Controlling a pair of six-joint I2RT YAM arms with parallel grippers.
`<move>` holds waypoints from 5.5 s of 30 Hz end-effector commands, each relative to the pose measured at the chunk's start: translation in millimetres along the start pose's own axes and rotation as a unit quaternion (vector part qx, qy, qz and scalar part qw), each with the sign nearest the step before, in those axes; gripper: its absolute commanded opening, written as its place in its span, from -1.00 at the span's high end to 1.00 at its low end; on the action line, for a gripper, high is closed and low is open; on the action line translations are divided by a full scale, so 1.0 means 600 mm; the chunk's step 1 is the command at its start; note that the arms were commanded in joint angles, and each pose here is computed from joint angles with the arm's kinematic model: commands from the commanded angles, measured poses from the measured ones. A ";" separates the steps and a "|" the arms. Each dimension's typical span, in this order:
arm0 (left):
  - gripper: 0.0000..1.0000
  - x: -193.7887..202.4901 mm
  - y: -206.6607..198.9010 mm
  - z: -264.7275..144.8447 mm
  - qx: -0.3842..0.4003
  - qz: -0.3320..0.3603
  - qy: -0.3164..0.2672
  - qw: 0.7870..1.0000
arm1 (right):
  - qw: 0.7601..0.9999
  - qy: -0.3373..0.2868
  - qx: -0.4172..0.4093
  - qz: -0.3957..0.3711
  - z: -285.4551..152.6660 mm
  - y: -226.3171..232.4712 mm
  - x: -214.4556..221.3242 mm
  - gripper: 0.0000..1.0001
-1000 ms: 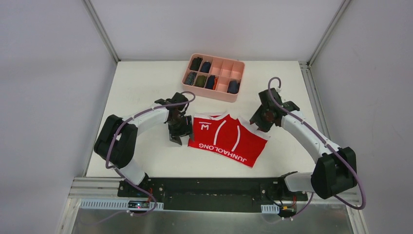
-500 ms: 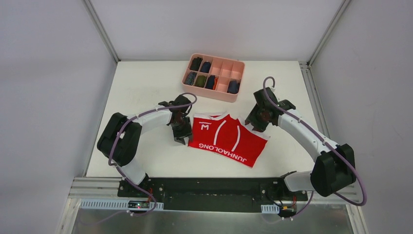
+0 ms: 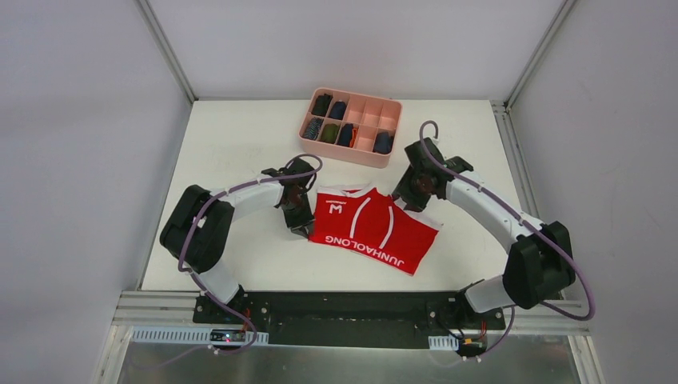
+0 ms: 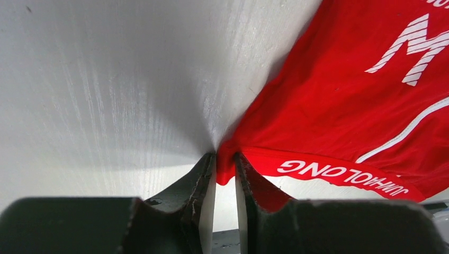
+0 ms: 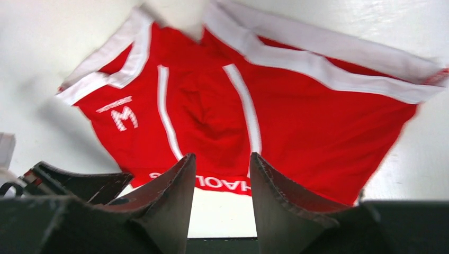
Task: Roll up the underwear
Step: Fold the underwear at the center of the board.
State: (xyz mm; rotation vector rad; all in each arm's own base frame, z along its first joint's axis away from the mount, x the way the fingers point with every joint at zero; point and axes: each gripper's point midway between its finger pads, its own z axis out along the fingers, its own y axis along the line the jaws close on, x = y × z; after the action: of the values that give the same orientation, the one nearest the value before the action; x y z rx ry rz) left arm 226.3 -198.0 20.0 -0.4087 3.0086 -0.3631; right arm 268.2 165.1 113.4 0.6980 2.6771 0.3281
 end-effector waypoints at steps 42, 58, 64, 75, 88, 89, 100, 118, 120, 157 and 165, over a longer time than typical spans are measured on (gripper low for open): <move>1.00 -0.001 -0.016 -0.022 0.053 0.004 -0.021 0.998 | 0.992 0.102 -0.043 -0.060 0.251 0.350 0.122 0.33; 1.00 0.002 -0.017 -0.041 0.071 0.027 -0.033 0.997 | 0.996 0.053 0.028 -0.062 0.275 0.321 0.096 1.00; 1.00 0.006 -0.012 -0.046 0.073 0.041 -0.037 0.996 | 0.998 0.036 -0.020 -0.057 0.222 0.352 0.076 1.00; 1.00 -0.007 -0.011 -0.079 0.067 0.099 -0.062 0.991 | 0.995 -0.006 -0.079 -0.059 0.117 0.360 0.036 1.00; 1.00 -0.021 -0.070 -0.146 0.120 0.118 -0.091 0.981 | 0.989 -0.061 -0.128 -0.035 -0.005 0.330 -0.019 1.00; 1.00 -0.020 -0.079 -0.151 0.128 0.121 -0.089 0.980 | 0.989 -0.065 -0.126 -0.033 -0.011 0.320 -0.023 1.00; 1.00 0.042 -0.202 -0.180 0.154 0.224 -0.053 0.961 | 0.990 -0.099 -0.100 -0.008 -0.077 0.161 -0.045 1.00; 1.00 0.167 -0.327 -0.121 0.151 0.329 0.029 0.932 | 0.992 -0.126 -0.023 0.023 -0.088 -0.051 -0.002 1.00; 1.00 0.176 -0.331 -0.111 0.149 0.333 0.039 0.930 | 0.992 -0.124 -0.014 0.022 -0.081 -0.068 0.006 1.00; 1.00 0.221 -0.371 -0.056 0.159 0.346 0.086 0.921 | 0.995 -0.075 -0.005 0.064 -0.013 -0.122 0.000 1.00; 1.00 0.236 -0.378 -0.037 0.166 0.350 0.108 0.916 | 0.994 -0.073 0.016 0.078 0.008 -0.150 -0.005 1.00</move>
State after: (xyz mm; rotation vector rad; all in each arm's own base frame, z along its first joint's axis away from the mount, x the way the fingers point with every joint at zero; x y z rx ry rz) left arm 152.3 -430.4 88.9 0.7194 2.9369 -0.7935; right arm 226.3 91.3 82.3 0.9053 2.5175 0.2564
